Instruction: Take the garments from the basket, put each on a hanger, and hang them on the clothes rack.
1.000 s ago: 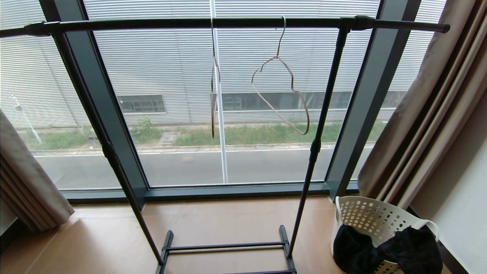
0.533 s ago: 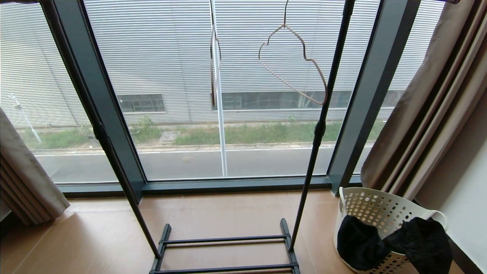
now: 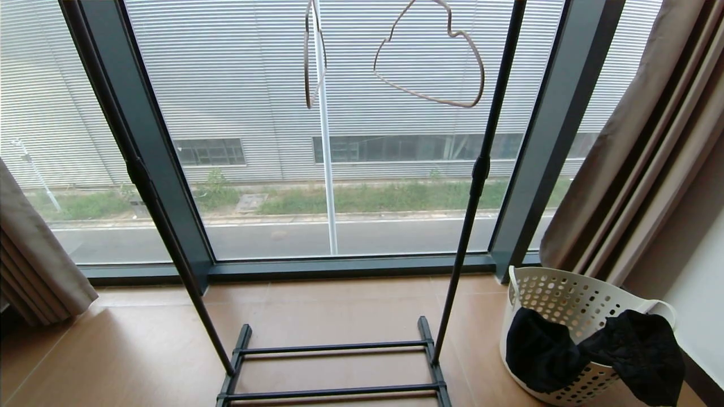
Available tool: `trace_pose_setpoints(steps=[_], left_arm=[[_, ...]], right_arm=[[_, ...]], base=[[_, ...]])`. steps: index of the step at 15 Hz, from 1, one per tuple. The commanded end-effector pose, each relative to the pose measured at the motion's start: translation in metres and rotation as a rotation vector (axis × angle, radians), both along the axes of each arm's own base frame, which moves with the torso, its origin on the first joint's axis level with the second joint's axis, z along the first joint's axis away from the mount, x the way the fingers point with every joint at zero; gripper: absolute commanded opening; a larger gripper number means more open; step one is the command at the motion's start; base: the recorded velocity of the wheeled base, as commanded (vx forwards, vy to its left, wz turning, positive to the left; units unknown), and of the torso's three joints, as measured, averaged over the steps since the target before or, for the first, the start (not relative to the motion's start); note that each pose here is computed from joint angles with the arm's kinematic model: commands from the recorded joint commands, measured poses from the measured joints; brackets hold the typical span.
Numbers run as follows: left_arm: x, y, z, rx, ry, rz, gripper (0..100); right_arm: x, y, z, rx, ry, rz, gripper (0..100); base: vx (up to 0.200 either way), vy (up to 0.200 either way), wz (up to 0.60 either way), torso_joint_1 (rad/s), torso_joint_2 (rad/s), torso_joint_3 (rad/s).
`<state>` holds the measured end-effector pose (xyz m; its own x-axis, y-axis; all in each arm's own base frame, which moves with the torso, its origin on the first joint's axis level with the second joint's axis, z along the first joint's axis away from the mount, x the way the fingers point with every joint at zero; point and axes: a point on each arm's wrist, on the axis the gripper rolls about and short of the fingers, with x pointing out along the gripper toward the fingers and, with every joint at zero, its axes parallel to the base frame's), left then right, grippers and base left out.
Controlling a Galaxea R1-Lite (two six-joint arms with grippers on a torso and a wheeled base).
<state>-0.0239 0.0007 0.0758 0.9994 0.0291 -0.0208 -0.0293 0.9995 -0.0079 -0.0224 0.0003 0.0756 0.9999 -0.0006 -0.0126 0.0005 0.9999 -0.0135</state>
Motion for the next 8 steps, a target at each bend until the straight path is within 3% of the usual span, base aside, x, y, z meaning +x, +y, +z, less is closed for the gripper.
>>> trace_pose_setpoints(steps=[1, 8], left_arm=[[0.0001, 0.0, 0.0, 0.001, 0.002, 0.0, 100], [0.0001, 0.0, 0.0001, -0.001, 0.001, 0.002, 100]], right_arm=[[0.0001, 0.0, 0.0001, 0.0, 0.001, 0.001, 100], [0.0001, 0.0, 0.0001, 0.001, 0.001, 0.001, 100]], base=[[0.0, 0.0, 0.0, 0.0, 0.0, 0.0], [0.0, 0.0, -0.6, 0.002, 0.01, 0.008]])
